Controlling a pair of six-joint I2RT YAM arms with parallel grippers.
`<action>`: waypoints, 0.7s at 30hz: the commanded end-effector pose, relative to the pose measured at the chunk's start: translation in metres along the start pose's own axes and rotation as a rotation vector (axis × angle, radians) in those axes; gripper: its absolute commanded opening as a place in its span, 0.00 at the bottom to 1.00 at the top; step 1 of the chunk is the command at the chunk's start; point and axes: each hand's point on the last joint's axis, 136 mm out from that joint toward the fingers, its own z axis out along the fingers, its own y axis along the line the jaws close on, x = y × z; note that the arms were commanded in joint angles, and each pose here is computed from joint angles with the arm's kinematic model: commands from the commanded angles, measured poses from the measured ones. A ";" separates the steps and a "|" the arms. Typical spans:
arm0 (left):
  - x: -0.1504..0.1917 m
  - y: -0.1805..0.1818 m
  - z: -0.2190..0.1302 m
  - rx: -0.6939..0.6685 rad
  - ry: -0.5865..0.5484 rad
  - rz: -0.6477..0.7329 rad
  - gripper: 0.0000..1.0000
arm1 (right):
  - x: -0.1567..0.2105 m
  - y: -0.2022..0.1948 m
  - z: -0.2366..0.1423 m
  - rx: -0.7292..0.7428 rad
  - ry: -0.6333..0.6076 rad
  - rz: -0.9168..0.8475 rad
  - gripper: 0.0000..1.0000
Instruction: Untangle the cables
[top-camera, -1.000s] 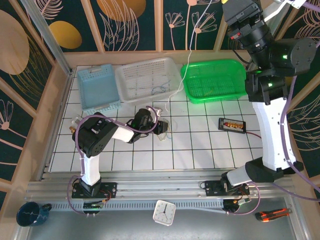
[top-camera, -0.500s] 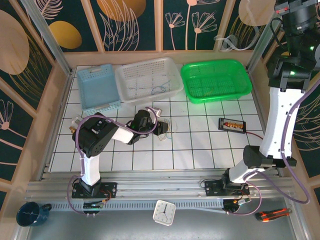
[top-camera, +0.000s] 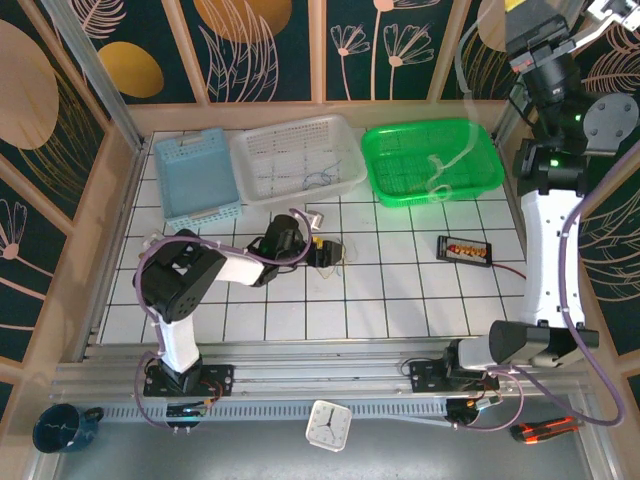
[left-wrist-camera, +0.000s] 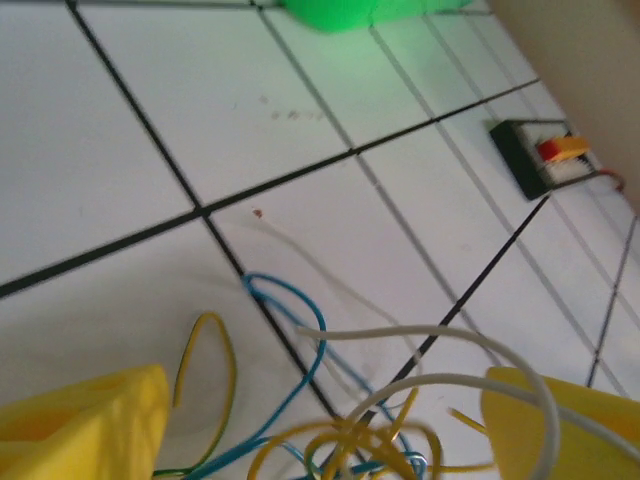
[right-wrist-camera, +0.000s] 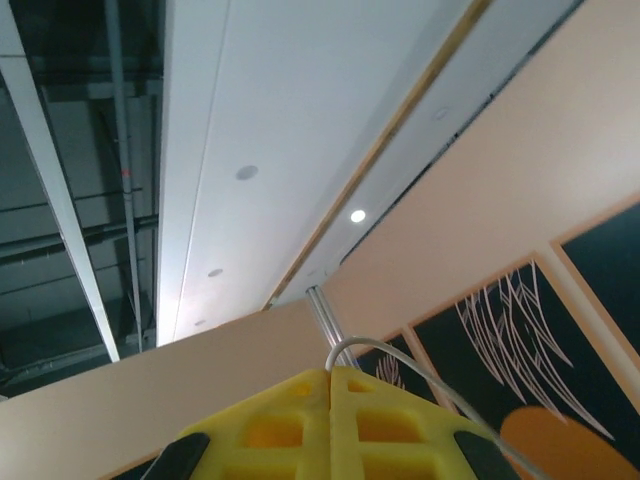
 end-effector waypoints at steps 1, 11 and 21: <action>-0.041 -0.036 -0.015 0.075 -0.064 0.028 0.86 | 0.008 0.034 -0.011 -0.098 0.015 -0.030 0.00; -0.092 -0.081 -0.054 0.118 -0.156 0.107 0.98 | 0.062 0.011 -0.017 -0.077 0.111 0.053 0.00; -0.065 -0.055 -0.046 0.036 -0.079 0.053 0.99 | 0.082 0.006 -0.017 -0.068 0.155 0.058 0.00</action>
